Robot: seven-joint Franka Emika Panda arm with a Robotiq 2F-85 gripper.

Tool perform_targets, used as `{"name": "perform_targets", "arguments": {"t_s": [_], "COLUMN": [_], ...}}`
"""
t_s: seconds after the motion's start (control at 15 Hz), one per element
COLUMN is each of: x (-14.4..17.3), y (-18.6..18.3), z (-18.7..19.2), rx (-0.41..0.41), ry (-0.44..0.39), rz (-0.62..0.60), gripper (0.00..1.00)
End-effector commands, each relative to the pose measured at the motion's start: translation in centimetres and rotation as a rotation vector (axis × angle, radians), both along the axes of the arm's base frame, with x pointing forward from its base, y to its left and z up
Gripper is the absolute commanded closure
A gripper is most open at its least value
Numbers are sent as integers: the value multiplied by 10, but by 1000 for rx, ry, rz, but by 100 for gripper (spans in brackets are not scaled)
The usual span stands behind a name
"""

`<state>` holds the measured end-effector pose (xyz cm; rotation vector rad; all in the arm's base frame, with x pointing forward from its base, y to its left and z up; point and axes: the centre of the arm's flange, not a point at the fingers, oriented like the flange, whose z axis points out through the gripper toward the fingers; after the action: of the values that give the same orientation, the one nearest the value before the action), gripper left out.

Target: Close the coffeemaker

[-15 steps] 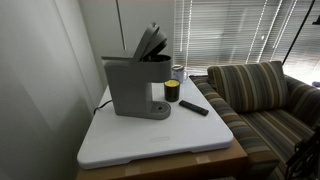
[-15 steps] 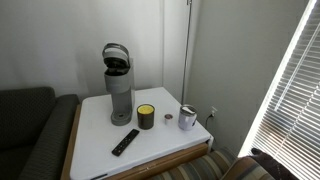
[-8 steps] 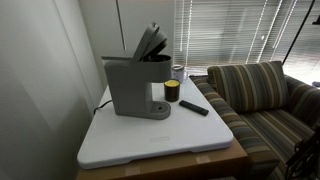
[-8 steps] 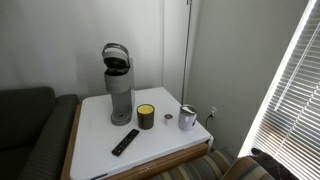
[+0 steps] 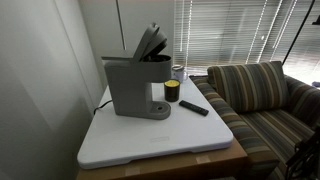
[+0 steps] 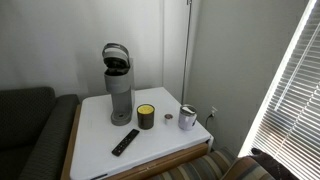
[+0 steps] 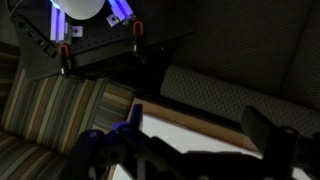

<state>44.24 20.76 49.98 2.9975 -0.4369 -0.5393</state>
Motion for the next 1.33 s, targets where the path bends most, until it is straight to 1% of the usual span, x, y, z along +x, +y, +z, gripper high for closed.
{"name": "perform_targets", "arguments": {"t_s": [0.0, 0.27, 0.47, 0.6, 0.73, 0.87, 0.93, 1.27], "x": [24, 74, 114, 135, 150, 156, 140, 142], "y": [-1, 3, 9, 8, 4, -3, -2, 1], "z": [-11, -17, -18, -16, -8, 1, -9, -6], "rx": [27, 60, 99, 121, 139, 155, 133, 136], "ry": [-60, -163, -212, -231, -259, -288, -266, -271], "rz": [-111, -232, -240, -245, -261, -288, -267, -264], "gripper": [0, 0, 0, 0, 0, 0, 0, 0]}}
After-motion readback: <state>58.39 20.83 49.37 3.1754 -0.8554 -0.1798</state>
